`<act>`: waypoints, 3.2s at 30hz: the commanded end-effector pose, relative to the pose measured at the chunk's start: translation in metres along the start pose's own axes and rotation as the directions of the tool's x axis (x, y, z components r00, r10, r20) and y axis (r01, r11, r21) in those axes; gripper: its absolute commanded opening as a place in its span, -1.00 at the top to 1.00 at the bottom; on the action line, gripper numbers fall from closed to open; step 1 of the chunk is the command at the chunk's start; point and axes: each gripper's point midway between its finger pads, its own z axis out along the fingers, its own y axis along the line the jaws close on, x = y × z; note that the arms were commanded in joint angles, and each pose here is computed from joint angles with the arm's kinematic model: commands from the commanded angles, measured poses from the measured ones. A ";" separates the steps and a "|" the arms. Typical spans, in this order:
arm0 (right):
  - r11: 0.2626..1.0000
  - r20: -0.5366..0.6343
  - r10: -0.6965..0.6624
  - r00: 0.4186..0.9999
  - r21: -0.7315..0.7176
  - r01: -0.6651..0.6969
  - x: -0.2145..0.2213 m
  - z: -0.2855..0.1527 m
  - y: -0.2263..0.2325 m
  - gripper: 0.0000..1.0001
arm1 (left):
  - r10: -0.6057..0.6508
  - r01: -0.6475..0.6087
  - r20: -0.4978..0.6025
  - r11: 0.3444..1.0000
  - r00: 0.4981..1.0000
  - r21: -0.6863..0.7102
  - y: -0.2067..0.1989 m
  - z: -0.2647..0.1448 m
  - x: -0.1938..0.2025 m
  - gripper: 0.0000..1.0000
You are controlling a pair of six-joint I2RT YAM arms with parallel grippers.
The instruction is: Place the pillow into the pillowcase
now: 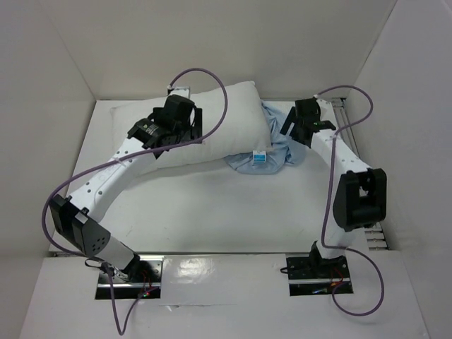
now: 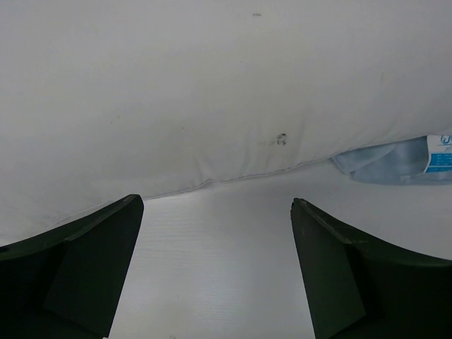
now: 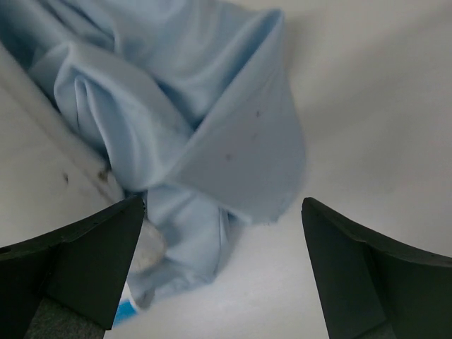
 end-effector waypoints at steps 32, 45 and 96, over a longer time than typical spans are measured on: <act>0.779 0.606 0.350 0.714 -0.612 0.138 -0.258 -0.340 0.057 1.00 | -0.525 0.500 -0.271 0.851 0.807 -0.159 0.152 0.110 0.056 -0.92; 0.483 0.521 0.332 0.786 -0.810 0.333 -0.243 -0.395 0.117 1.00 | -0.145 0.287 -0.391 0.898 0.909 0.335 -0.059 0.088 0.034 -0.78; 0.833 0.238 0.075 0.968 -0.549 0.070 -0.170 -0.128 0.070 -0.85 | 0.126 0.185 -0.373 0.697 0.919 0.693 -0.230 -0.032 0.069 -0.94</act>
